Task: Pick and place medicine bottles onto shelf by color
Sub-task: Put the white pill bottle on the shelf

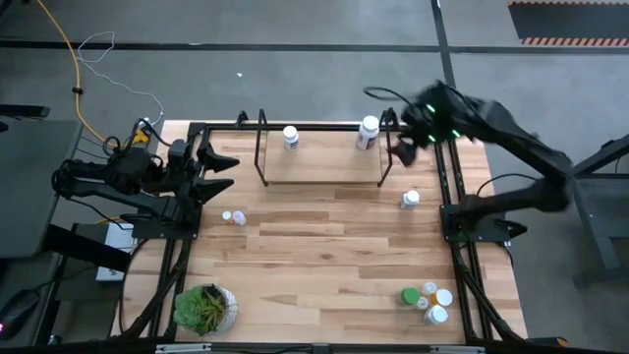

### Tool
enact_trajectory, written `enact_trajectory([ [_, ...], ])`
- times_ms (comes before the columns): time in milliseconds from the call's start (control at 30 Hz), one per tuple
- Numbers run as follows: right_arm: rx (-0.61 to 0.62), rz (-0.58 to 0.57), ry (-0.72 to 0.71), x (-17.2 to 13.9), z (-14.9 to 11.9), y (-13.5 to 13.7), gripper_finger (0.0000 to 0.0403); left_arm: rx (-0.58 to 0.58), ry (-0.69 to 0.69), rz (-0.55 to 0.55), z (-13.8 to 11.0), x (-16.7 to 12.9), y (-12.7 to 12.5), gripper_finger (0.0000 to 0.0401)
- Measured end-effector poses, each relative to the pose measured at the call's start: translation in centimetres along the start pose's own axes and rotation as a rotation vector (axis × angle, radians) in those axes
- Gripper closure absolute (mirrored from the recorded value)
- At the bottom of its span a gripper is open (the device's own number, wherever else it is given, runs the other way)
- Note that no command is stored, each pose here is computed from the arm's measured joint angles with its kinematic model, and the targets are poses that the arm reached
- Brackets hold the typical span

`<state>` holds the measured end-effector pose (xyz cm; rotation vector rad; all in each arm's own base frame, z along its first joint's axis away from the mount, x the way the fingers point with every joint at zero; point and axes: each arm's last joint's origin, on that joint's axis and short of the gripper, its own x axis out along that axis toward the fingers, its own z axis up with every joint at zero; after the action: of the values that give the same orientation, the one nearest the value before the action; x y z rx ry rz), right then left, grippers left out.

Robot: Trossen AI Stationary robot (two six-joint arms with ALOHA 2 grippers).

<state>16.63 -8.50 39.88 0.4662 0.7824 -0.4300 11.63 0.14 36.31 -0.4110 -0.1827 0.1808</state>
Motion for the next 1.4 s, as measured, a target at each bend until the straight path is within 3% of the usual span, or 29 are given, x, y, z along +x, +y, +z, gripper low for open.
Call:
enact_trajectory([
  [200, 0.041, 0.082, -0.015, -2.8, -5.5, 0.7, 0.0109, 0.008, -0.012, 0.028, 0.0, 0.0, 0.1, 0.0087],
  [333, 0.018, 0.043, 0.094, -2.8, -7.3, 0.5, 0.0109, 0.0, -0.013, 0.032, 0.0, 0.0, 0.1, 0.0087],
  [567, -0.2, -0.041, 0.365, 1.6, -8.7, 0.3, 0.0109, -0.001, -0.014, 0.032, 0.0, 0.0, 0.1, 0.0087],
  [767, -0.371, -0.042, 0.552, 6.3, -11.2, -0.7, 0.0109, -0.003, -0.014, 0.032, 0.0, 0.0, 0.1, 0.0087],
  [1167, -0.538, -0.069, 0.519, 10.9, -14.0, -2.0, 0.0109, -0.002, -0.015, 0.035, 0.1, 0.0, 0.1, 0.0087],
  [1400, -0.608, -0.088, 0.519, 11.9, -13.5, -1.9, 0.0109, -0.001, -0.015, 0.035, 0.1, 0.0, 0.1, 0.0087],
])
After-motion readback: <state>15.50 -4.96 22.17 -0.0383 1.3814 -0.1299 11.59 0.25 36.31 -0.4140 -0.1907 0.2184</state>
